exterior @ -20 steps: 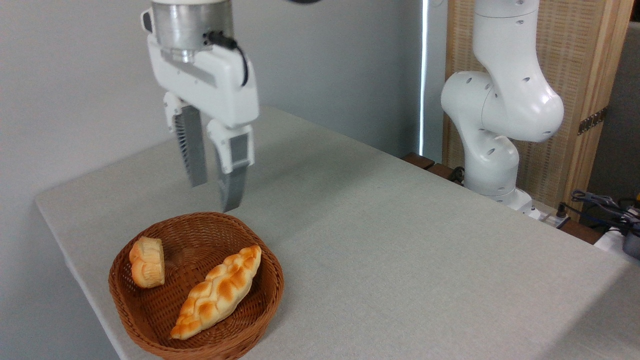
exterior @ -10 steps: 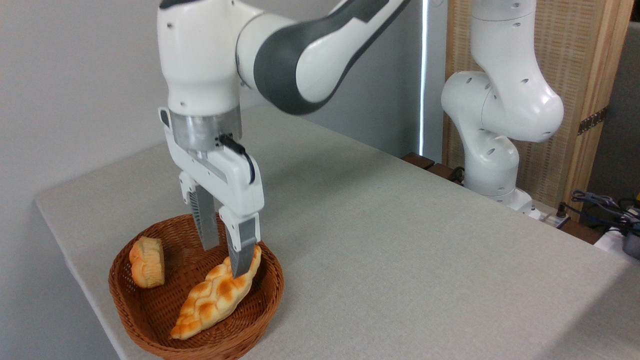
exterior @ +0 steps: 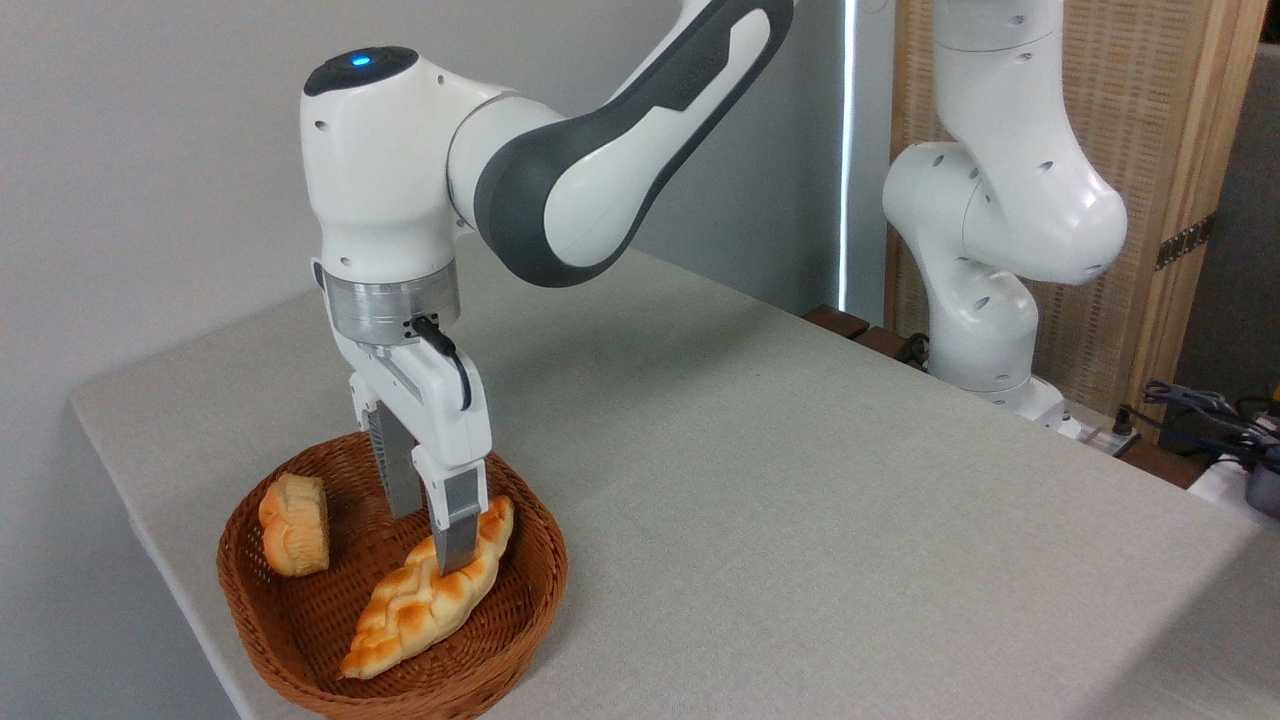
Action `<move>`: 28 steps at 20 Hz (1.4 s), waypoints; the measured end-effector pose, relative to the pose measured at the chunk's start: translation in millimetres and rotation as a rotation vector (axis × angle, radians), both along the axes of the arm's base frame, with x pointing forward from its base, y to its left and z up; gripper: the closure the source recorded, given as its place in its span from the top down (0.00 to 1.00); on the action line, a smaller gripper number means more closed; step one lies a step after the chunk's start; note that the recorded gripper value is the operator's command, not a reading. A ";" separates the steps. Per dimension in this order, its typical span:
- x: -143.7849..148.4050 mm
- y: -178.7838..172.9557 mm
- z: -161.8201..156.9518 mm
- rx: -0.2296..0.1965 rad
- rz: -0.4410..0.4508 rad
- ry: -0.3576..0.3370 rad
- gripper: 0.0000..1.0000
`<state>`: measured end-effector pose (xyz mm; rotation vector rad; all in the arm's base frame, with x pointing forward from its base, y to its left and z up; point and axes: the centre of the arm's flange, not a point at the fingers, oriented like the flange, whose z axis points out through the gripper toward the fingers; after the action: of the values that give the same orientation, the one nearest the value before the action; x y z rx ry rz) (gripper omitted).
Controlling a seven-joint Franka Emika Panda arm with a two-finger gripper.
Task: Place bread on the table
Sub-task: 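Lower the open gripper onto the braided bread loaf in the basket, then close the gripper on the braided loaf's end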
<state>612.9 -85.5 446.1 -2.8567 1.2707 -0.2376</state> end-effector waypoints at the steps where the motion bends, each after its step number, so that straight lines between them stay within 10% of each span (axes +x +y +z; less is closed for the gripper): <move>1: 1.4 0.8 0.5 0.014 -0.007 -0.013 1.00; 7: 2.9 7.3 -4.3 0.106 -0.075 -0.027 1.00; 13: 2.8 7.4 -14.4 0.110 -0.087 -0.009 1.00; 20: 2.7 6.9 -14.8 0.110 -0.090 -0.008 0.09; 28: 2.5 5.3 -14.8 0.113 -0.115 -0.009 0.08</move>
<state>615.4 -80.2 431.3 -2.6898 1.4016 -0.1731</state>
